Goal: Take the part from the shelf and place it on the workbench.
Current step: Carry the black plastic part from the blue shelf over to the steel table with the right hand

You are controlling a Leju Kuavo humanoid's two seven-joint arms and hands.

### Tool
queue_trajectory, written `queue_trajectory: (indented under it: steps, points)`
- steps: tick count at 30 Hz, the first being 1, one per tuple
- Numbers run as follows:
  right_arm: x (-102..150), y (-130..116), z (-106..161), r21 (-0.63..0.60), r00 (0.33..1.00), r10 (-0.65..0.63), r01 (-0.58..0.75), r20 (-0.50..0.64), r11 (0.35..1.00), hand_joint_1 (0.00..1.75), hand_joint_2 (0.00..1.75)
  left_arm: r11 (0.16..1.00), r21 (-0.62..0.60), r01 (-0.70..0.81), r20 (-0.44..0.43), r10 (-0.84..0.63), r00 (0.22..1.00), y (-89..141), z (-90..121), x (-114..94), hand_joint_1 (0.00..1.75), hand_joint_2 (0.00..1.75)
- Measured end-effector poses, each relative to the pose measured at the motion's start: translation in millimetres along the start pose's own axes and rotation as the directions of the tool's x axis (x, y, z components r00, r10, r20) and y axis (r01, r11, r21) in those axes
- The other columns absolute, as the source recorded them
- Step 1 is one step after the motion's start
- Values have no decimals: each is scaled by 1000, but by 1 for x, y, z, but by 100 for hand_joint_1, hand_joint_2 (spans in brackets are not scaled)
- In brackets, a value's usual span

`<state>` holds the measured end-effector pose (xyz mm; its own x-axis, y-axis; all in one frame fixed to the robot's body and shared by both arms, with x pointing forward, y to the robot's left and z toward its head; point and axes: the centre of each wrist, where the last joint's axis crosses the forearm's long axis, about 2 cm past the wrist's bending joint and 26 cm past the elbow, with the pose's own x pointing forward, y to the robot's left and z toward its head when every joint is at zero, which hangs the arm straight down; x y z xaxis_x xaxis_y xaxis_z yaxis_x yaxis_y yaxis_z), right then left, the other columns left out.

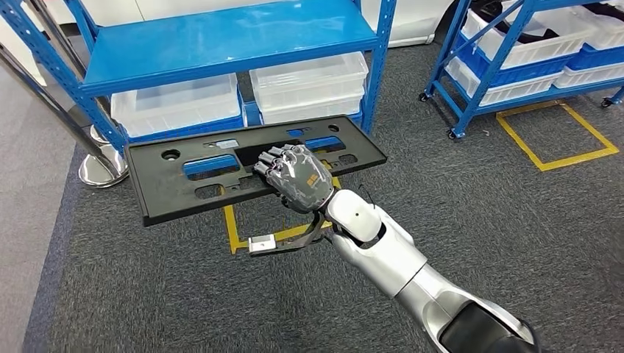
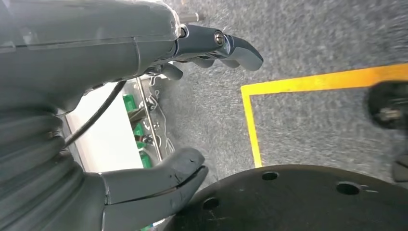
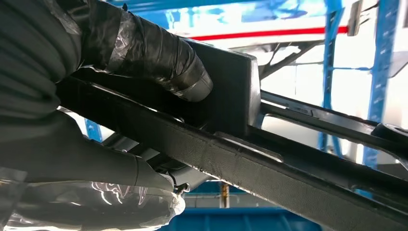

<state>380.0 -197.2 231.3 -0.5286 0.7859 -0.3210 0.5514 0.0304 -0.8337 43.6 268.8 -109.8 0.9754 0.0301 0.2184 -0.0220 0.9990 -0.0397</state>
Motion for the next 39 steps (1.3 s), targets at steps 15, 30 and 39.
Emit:
queue_trajectory:
  steps: [15, 30, 39]
  points:
    - [-4, -1, -1, 30, 999, -29, 30, -27, 999, 175, 175, 999, -6, -40, 54, 40, 998, 0, 0, 4, 0, 175]
    - [-3, -2, -4, 41, 998, -52, 53, -32, 998, 175, 175, 998, -5, -55, 51, 55, 997, -1, 0, 1, 0, 175]
    - [-5, -3, -5, 42, 997, -68, 70, -36, 997, 175, 175, 997, 30, -69, 39, 68, 997, -1, 0, 3, 0, 175]
